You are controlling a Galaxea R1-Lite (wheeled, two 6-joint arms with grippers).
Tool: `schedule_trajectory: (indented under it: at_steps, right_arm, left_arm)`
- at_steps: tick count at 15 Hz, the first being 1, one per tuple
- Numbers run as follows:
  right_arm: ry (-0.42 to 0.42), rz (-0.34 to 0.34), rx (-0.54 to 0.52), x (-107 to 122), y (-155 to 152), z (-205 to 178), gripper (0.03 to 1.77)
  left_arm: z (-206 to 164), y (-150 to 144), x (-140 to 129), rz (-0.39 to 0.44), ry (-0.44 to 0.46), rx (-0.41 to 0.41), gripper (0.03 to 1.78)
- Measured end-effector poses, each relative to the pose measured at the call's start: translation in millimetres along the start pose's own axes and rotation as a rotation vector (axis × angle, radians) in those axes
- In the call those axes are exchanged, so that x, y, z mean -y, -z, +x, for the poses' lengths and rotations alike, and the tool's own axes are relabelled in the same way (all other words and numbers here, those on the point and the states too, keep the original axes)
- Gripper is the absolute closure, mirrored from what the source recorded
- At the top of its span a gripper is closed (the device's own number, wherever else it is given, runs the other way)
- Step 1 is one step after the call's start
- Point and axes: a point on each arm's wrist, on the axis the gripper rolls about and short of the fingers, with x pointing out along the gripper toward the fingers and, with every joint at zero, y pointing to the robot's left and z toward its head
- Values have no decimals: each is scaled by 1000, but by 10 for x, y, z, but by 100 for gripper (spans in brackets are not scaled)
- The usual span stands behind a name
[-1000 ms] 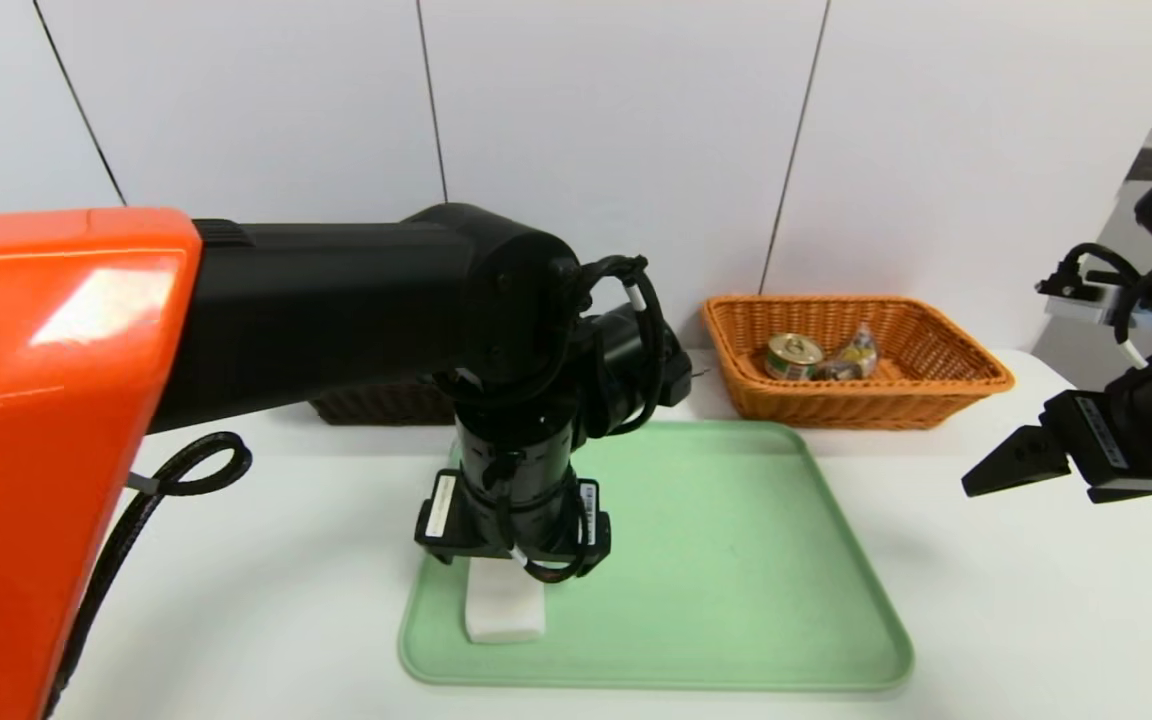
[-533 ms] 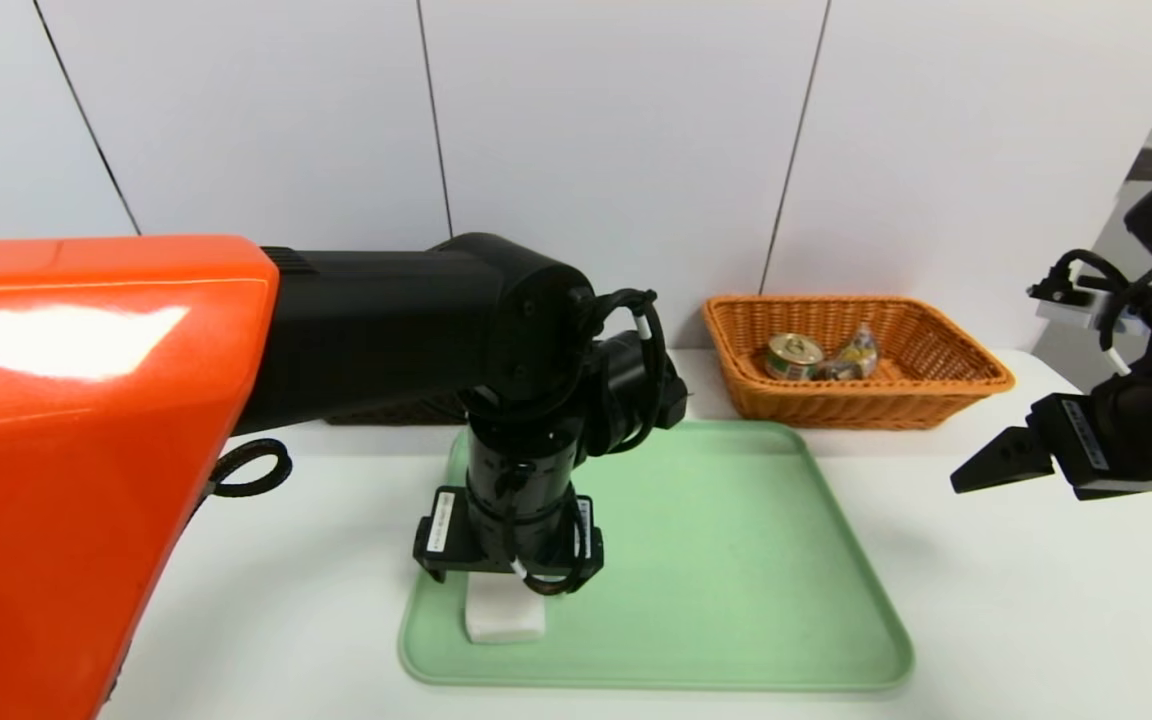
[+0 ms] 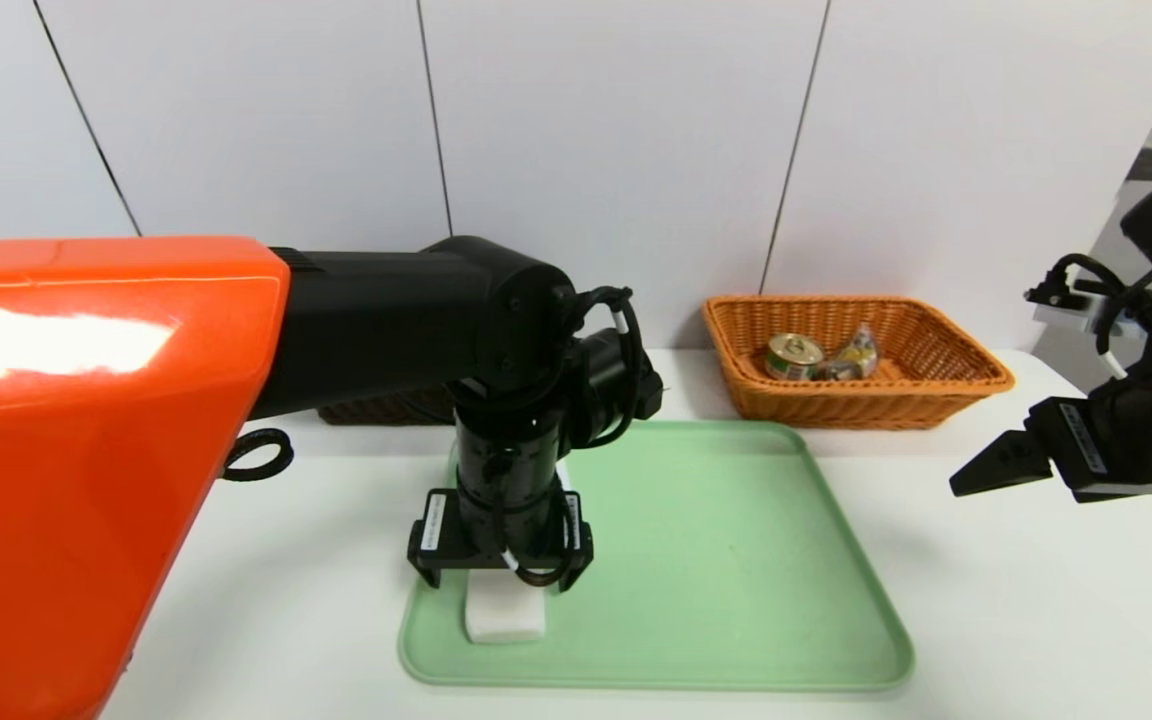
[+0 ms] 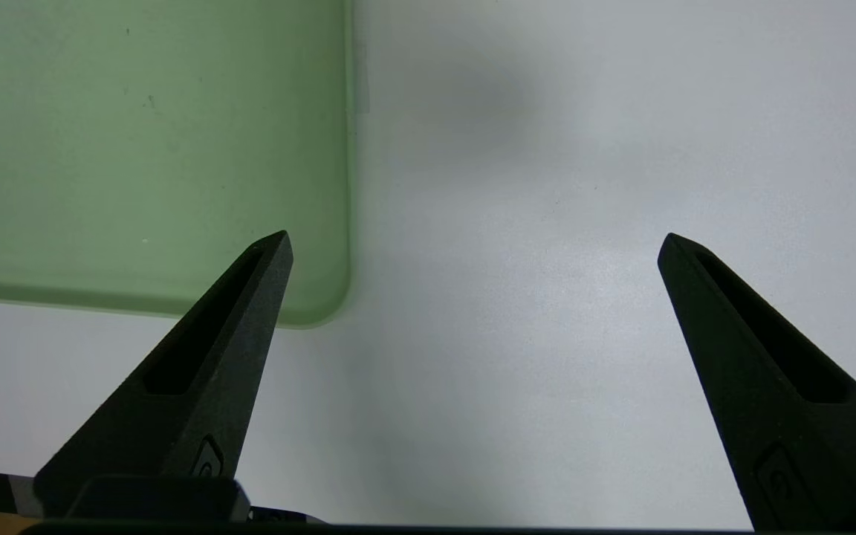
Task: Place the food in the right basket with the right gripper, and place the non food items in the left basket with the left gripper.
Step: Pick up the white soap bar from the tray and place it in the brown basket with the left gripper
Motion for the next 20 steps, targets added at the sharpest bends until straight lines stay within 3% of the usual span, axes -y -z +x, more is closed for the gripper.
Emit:
schedule_trajectory:
  at_steps: [4,20]
  right_arm:
    - [1,-2,-5,3,17,8,10]
    - [1,-6,-14,8,60,10,10]
  left_arm:
    - [37,-33,-11,-8,-7,-1,12]
    - [169,-255,-134,-81,101,-72,12]
